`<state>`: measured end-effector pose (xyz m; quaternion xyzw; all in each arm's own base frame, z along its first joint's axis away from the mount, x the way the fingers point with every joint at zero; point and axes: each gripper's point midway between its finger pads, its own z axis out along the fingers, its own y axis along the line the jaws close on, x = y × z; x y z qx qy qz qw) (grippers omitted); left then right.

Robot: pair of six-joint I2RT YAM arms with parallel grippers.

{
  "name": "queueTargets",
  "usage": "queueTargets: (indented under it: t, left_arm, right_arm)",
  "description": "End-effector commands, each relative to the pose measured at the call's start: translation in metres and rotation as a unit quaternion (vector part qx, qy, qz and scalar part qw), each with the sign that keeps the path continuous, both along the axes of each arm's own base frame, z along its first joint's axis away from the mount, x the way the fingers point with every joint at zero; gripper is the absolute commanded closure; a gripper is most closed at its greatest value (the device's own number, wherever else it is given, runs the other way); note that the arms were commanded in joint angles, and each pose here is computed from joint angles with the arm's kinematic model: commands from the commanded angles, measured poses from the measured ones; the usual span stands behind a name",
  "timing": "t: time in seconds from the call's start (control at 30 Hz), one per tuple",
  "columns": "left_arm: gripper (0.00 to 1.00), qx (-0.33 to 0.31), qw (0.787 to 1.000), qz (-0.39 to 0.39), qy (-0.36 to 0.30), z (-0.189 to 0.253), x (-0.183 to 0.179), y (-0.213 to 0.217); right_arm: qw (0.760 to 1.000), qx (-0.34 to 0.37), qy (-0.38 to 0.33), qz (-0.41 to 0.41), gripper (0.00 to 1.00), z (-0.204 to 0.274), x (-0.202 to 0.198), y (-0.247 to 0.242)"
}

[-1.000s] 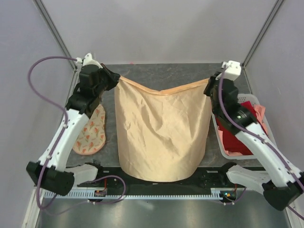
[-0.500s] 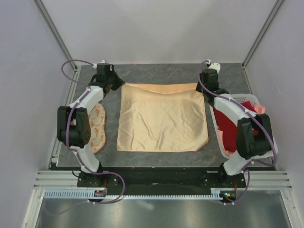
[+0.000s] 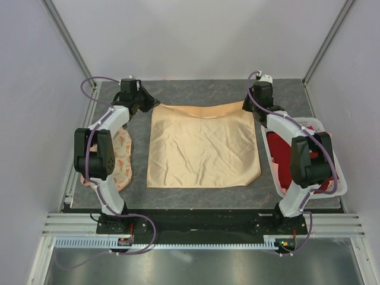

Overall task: Fold the napkin into a case and place the utensils inside
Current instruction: Fold and flatten the napkin at the center of the board.

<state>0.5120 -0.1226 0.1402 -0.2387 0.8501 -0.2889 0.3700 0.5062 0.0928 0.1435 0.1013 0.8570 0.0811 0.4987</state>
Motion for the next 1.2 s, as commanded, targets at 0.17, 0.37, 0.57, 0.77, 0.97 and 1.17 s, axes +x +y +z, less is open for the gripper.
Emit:
queueTargets:
  t: [0.17, 0.37, 0.57, 0.77, 0.97, 1.17]
  left_arm:
    - [0.98, -0.059, 0.974, -0.026, -0.219, 0.221, -0.051, -0.004]
    - [0.98, -0.055, 0.923, -0.037, -0.379, 0.352, -0.146, 0.004]
    - [0.98, -0.042, 0.854, -0.044, -0.517, 0.447, -0.257, 0.015]
    - [0.98, -0.045, 0.796, -0.060, -0.600, 0.500, -0.346, 0.018]
    - [0.98, -0.046, 0.776, -0.057, -0.626, 0.517, -0.376, 0.021]
    - [0.98, -0.051, 0.818, -0.039, -0.572, 0.480, -0.319, 0.021]
  right_arm:
    - [0.985, 0.029, -0.169, 0.030, 1.00, 0.188, -0.062, -0.004]
    - [0.957, 0.035, -0.288, 0.034, 1.00, 0.298, -0.150, -0.023]
    - [0.909, 0.049, -0.412, 0.040, 1.00, 0.389, -0.249, -0.040]
    - [0.859, 0.067, -0.504, 0.056, 1.00, 0.446, -0.331, -0.049]
    - [0.840, 0.069, -0.535, 0.057, 1.00, 0.462, -0.358, -0.054]
    - [0.868, 0.061, -0.492, 0.026, 1.00, 0.431, -0.314, -0.057]
